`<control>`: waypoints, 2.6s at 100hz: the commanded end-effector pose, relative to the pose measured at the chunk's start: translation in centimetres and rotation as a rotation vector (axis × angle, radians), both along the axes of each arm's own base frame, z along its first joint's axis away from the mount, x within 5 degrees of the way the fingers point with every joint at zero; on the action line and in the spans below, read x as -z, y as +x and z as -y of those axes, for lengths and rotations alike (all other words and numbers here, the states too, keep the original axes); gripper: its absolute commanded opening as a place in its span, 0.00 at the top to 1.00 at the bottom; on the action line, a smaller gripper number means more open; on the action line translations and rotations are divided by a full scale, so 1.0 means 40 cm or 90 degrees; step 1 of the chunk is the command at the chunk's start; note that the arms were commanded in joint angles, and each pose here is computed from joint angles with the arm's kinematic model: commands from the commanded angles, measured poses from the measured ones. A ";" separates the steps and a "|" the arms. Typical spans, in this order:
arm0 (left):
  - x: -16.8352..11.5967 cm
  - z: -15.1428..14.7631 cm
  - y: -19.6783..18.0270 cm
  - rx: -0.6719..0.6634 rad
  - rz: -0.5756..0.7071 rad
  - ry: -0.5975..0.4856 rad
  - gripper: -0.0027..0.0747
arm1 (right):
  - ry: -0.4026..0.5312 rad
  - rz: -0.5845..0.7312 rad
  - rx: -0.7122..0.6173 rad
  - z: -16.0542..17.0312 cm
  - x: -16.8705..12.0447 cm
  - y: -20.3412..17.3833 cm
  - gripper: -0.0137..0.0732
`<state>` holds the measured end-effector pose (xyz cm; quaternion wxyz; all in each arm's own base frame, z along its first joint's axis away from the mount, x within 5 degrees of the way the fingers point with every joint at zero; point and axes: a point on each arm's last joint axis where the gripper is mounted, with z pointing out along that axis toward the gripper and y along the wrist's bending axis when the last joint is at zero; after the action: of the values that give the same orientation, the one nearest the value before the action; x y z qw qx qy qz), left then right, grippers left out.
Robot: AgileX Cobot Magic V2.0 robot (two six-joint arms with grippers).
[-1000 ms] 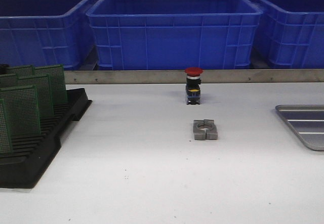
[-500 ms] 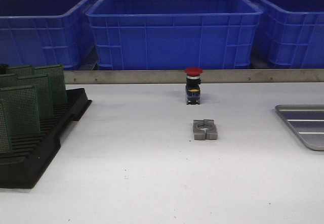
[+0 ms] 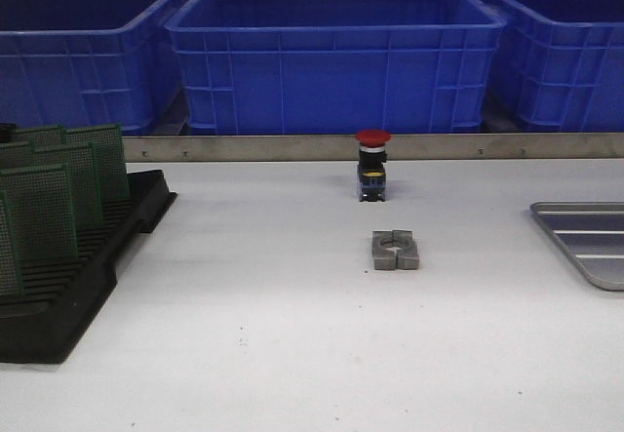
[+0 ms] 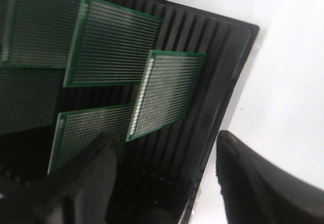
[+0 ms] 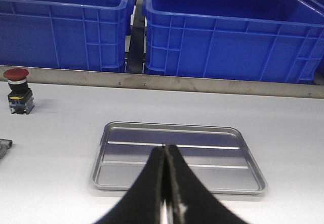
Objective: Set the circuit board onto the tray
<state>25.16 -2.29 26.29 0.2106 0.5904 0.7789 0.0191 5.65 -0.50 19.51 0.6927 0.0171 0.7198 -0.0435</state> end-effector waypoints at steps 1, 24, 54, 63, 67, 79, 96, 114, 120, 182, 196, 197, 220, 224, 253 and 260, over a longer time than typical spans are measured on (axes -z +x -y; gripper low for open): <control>-0.013 0.005 0.028 0.046 0.043 0.005 0.44 | -0.012 0.058 0.001 0.000 -0.019 -0.004 0.91; 0.010 0.006 0.065 0.020 0.069 -0.008 0.44 | -0.012 0.058 0.001 0.000 -0.019 -0.004 0.91; 0.016 0.025 0.069 0.049 0.073 -0.002 0.44 | -0.012 0.058 0.001 0.000 -0.019 -0.004 0.91; 0.035 0.034 0.076 0.057 0.056 -0.002 0.47 | -0.012 0.058 0.001 0.000 -0.019 -0.004 0.91; 0.044 0.035 0.080 0.057 0.046 -0.002 0.50 | -0.012 0.058 0.001 0.000 -0.019 -0.004 0.91; 0.052 0.035 0.081 0.059 0.036 -0.003 0.66 | -0.012 0.058 0.001 0.000 -0.019 -0.004 0.91; 0.050 0.035 0.082 0.059 0.037 -0.003 0.94 | -0.012 0.057 0.001 0.000 -0.018 -0.004 0.91; 0.020 0.038 0.085 0.073 0.025 -0.010 0.99 | -0.012 0.057 0.001 0.000 -0.018 -0.004 0.91; -0.001 0.042 0.082 0.087 0.006 -0.016 0.99 | -0.012 0.057 0.001 0.000 -0.018 -0.004 0.91; -0.203 0.177 0.061 0.165 -0.058 -0.392 0.99 | -0.012 0.057 0.001 0.000 -0.018 -0.004 0.91; -0.224 0.242 0.042 0.204 -0.069 -0.463 0.99 | -0.012 0.058 0.001 0.000 -0.019 -0.004 0.91; -0.225 0.249 0.040 0.208 -0.069 -0.467 0.99 | -0.012 0.058 0.001 0.000 -0.019 -0.004 0.91; -0.228 0.339 -0.007 0.287 -0.099 -0.474 0.99 | -0.012 0.059 0.001 0.000 -0.019 -0.004 0.91; -0.228 0.351 -0.015 0.299 -0.104 -0.474 0.99 | -0.012 0.059 0.001 0.000 -0.019 -0.004 0.91; -0.228 0.402 -0.052 0.351 -0.124 -0.471 0.99 | -0.011 0.053 0.001 0.000 -0.017 -0.004 0.91; -0.228 0.402 -0.052 0.351 -0.124 -0.471 0.99 | -0.011 0.054 0.001 0.000 -0.017 -0.004 0.91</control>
<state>24.29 -18.07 33.20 0.3131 0.6628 0.5908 -0.3371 5.65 -0.51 19.47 0.6913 0.0172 0.7211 -0.0435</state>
